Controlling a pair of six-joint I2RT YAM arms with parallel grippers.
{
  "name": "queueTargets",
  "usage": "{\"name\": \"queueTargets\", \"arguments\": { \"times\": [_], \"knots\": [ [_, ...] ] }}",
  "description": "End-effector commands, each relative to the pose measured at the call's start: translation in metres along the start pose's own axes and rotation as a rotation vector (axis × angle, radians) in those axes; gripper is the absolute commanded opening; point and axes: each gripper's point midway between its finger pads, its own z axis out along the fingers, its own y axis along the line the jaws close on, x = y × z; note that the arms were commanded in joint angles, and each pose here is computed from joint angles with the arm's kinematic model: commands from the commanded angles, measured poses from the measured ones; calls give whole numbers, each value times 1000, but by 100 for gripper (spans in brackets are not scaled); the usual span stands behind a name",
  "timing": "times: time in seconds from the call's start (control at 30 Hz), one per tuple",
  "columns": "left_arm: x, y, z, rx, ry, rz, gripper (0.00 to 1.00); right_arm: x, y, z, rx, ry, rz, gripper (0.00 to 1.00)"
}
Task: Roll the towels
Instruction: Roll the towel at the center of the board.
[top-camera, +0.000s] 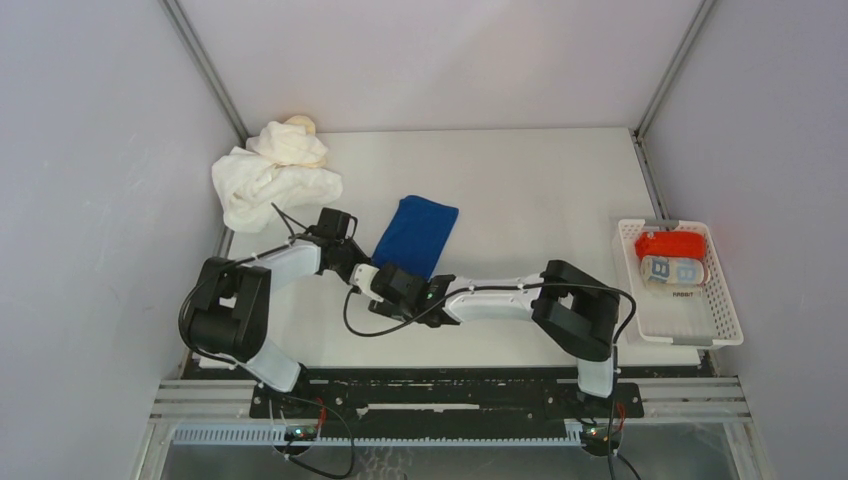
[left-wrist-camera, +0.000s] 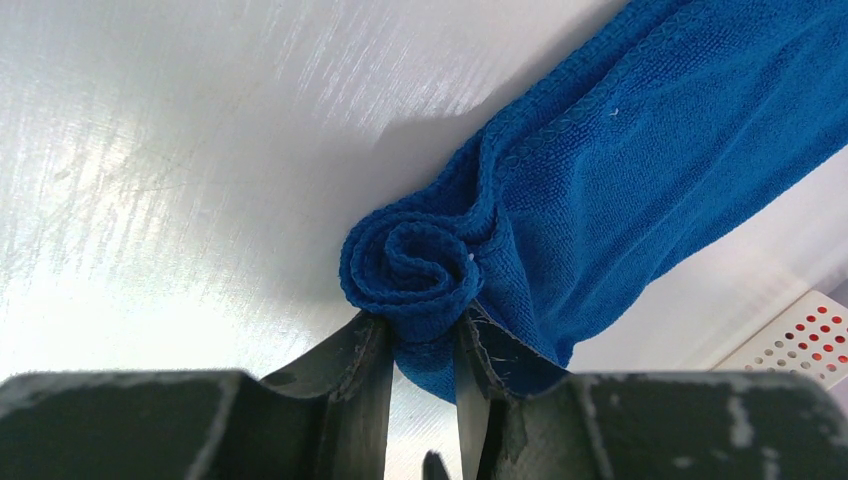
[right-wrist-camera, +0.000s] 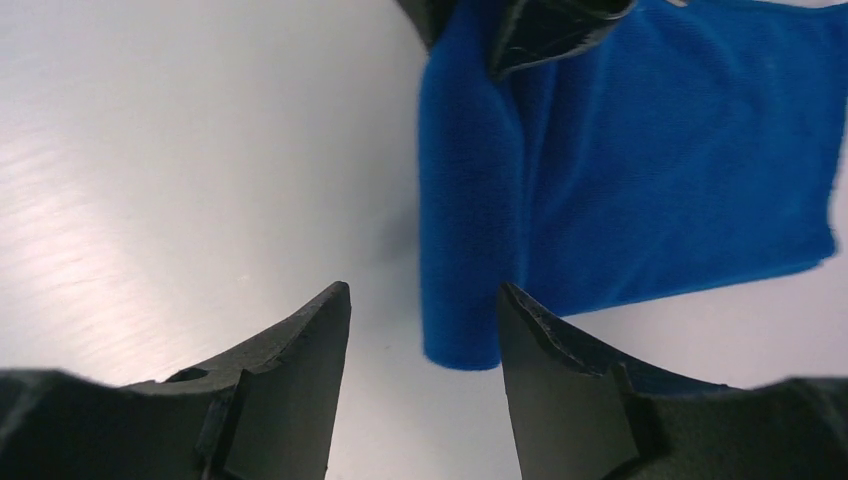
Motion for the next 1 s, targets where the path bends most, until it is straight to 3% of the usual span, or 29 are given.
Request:
{"name": "queueTargets", "arguments": {
  "times": [0.0,0.5,0.8,0.97],
  "knots": [
    [7,28,9,-110,25,31,31,-8,-26,7,184,-17,-106,56],
    [7,27,9,-113,31,35,31,2,0,17,223,11,-277,54],
    [8,28,9,-117,34,38,31,28,-2,30,258,98,-320,53],
    [8,28,10,-118,39,39,32,45,-10,38,254,158,-292,46]
  ]
}}
